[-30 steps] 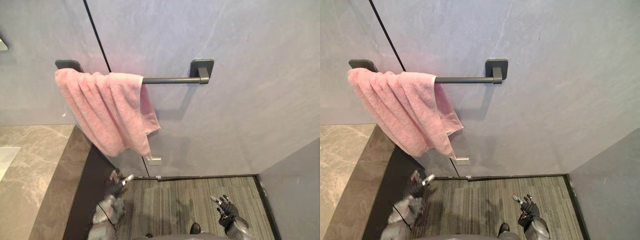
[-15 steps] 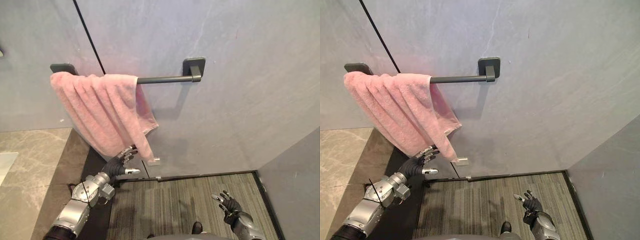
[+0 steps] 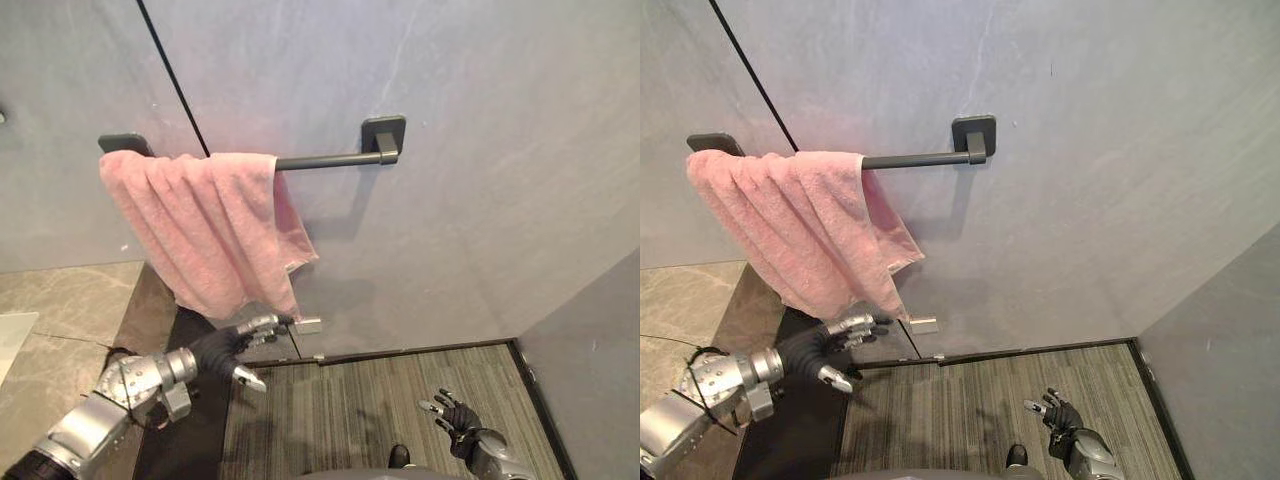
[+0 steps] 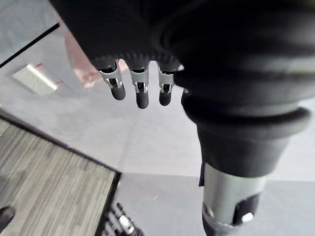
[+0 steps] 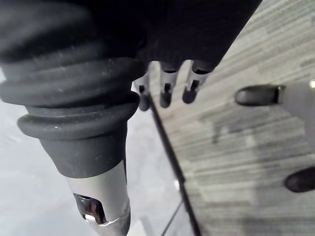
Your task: Organize washtable
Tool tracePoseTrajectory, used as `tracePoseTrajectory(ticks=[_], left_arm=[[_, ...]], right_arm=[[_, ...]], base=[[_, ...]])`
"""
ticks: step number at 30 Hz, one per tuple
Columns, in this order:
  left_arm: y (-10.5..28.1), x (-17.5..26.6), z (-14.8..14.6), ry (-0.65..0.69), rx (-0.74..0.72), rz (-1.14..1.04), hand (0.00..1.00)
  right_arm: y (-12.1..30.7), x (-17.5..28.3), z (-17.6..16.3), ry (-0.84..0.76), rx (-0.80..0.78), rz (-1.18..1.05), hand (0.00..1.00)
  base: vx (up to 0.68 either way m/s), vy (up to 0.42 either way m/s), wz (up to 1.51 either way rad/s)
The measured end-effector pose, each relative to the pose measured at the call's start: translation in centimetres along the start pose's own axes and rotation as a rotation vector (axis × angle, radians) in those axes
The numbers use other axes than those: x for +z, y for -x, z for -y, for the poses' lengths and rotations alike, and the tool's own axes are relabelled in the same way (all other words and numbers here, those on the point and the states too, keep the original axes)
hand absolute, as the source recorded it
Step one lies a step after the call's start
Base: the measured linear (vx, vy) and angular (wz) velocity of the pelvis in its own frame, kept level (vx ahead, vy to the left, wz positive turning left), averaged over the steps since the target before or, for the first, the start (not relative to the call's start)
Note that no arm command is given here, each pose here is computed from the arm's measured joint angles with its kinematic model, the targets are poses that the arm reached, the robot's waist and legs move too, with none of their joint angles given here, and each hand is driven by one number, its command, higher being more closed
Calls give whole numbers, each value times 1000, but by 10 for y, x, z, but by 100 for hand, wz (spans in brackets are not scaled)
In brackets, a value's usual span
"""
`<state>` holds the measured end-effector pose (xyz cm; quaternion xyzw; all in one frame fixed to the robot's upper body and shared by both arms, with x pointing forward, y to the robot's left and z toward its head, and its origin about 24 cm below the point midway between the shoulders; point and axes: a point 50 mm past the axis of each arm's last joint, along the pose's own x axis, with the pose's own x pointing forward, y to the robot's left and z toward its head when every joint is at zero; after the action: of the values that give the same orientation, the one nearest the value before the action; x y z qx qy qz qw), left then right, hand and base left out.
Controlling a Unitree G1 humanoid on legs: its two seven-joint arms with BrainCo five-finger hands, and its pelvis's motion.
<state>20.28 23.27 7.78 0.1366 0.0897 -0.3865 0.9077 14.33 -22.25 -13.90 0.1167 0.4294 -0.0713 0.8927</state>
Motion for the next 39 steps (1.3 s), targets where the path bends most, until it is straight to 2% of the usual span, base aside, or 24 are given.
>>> tracePoseTrajectory(ticks=[5,8,10,11,12,13,22,28,35,39], left_arm=[[16,33,-29,-44,130,129,0],[31,56,-54,-98,279,249,0],[52,69,-81,-95,535,436,0],[57,71,-86,-88,594,474,0],[72,71,-93,-55,731,562,0],[79,70,-96,-38,802,600,0],[107,56,-100,41,987,687,0],[137,38,-105,112,1185,742,0],[136,1,-109,238,1229,604,0],[110,-14,-109,289,1085,444,0]], right_arm=[[1,1,5,2,-7,5,0],[3,-1,8,-14,-18,11,0],[5,-2,11,-38,-35,26,0],[5,-2,12,-40,-38,28,0],[6,-3,13,-41,-41,36,0],[8,-4,14,-41,-44,44,0],[10,-6,18,-75,-72,57,0],[12,-8,21,-77,-86,54,0],[11,1,18,-65,-81,88,0],[10,5,15,-47,-60,98,0]], base=[[-29,-10,9],[-57,-14,5],[-56,-12,8],[-47,-15,8],[-45,-19,14],[-42,-20,20],[-49,-3,7],[-23,0,6],[-10,-2,4],[0,0,0]])
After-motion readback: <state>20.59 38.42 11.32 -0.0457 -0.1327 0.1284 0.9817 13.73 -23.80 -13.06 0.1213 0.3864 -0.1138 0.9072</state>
